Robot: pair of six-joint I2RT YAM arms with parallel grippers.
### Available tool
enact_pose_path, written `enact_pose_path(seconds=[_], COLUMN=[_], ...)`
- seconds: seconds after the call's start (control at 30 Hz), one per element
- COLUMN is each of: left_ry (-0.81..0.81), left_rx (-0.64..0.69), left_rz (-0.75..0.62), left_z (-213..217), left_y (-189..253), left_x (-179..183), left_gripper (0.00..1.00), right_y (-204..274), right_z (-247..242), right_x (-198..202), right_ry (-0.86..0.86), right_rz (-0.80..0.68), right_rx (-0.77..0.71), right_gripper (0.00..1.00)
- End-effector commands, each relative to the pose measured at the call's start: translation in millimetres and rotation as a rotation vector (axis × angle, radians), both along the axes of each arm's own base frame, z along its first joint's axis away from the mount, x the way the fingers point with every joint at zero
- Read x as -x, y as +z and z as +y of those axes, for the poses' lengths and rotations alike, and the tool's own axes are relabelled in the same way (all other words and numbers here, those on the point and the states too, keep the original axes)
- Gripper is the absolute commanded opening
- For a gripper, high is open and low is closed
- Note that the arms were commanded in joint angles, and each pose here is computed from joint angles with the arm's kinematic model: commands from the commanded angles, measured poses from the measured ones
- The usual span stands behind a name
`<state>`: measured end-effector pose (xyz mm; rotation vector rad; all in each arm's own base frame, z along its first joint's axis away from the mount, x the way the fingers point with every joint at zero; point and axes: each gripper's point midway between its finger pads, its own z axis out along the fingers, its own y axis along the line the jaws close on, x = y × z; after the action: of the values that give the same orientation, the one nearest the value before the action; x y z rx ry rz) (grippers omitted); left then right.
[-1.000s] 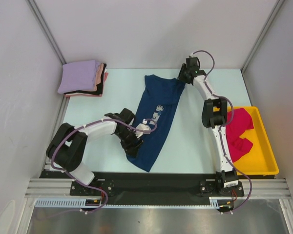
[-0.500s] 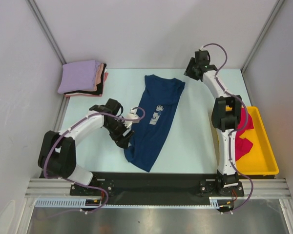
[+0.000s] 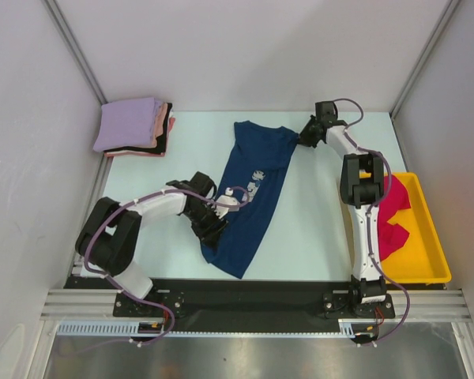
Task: Fold and stack the t-shirts
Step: Fold the tshirt
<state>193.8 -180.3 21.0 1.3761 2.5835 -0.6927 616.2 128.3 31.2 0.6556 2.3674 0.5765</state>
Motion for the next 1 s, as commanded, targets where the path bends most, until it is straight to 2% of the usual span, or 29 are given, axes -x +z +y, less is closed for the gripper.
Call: enact_pose_path(seconds=[0.0,0.07,0.1,0.17,0.2,0.27,0.3,0.33,0.37,0.4,0.47,0.5,0.53,0.57,0.6,0.63,0.67,0.73,0.77,0.8,0.83,0.87,0.9,0.93,0.97], left_ry=[-0.081,-0.145,-0.167,-0.211,-0.205,-0.167,-0.161,-0.155,-0.153,-0.132,-0.124,-0.139,-0.138,-0.119,-0.143,-0.17,-0.128,-0.196,-0.201,-0.25,-0.275,-0.297,-0.339,-0.357,-0.379], left_rx=[0.133,0.238,0.278,0.356,0.381,0.39,0.416,0.431,0.463,0.471,0.443,0.426,0.404,0.371,0.368,0.379,0.329,0.339,0.298,0.286,0.262,0.209,0.187,0.153,0.15], left_rz=[0.07,0.141,0.164,0.185,0.199,0.162,0.191,0.201,0.182,0.202,0.21,0.2,0.193,0.227,0.216,0.191,0.226,0.164,0.163,0.112,0.093,0.044,0.018,-0.012,-0.109], left_z=[-28,-49,-56,-75,-79,-89,-96,-99,-106,-107,-101,-97,-91,-79,-73,-70,-57,-50,-37,-31,-24,-11,-1,7,12], left_y=[6,16,21,25,26,23,29,31,34,37,33,31,30,31,33,43,47,66,73,77,77,79,74,71,78], left_x=[16,36,42,52,54,43,42,42,38,40,43,43,43,47,47,45,48,40,46,44,47,49,54,55,51], left_gripper=[0.56,0.55,0.55,0.56,0.57,0.6,0.61,0.63,0.66,0.69,0.7,0.71,0.71,0.71,0.71,0.7,0.71,0.71,0.71,0.71,0.71,0.7,0.7,0.69,0.68], right_y=[1,-1,-14,3,-3,19,12,31,32,35,47,52,57,83,83,95,118,126,127,170,140,145,178,147,142], right_z=[27,32,34,40,44,50,49,50,49,44,31,25,12,5,-3,-11,-23,-38,-41,-49,-49,-47,-45,-43,-41], right_x=[-17,-24,-27,-48,-52,-71,-75,-83,-85,-88,-88,-88,-88,-86,-83,-80,-73,-56,-45,-31,-9,5,25,54,76], right_ry=[0.034,0.024,0.017,-0.014,-0.018,-0.047,-0.066,-0.071,-0.079,-0.095,-0.1,-0.099,-0.112,-0.11,-0.105,-0.102,-0.11,-0.108,-0.111,-0.126,-0.117,-0.112,-0.105,-0.081,-0.071], right_rz=[-0.031,-0.035,-0.02,-0.084,-0.089,-0.164,-0.166,-0.211,-0.218,-0.23,-0.243,-0.251,-0.259,-0.289,-0.287,-0.298,-0.301,-0.277,-0.255,-0.313,-0.237,-0.246,-0.291,-0.209,-0.172], right_rx=[-0.116,-0.137,-0.157,-0.22,-0.244,-0.315,-0.32,-0.334,-0.331,-0.321,-0.303,-0.29,-0.276,-0.262,-0.225,-0.199,-0.173,-0.09,-0.063,-0.033,-0.001,0.019,0.028,0.064,0.085], right_gripper=[0.06,0.0,0.0,0.0,0.0,0.0,0.0,0.0,0.02,0.14,0.27,0.39,0.42,0.45,0.51,0.52,0.52,0.53,0.53,0.54,0.54,0.54,0.54,0.54,0.54])
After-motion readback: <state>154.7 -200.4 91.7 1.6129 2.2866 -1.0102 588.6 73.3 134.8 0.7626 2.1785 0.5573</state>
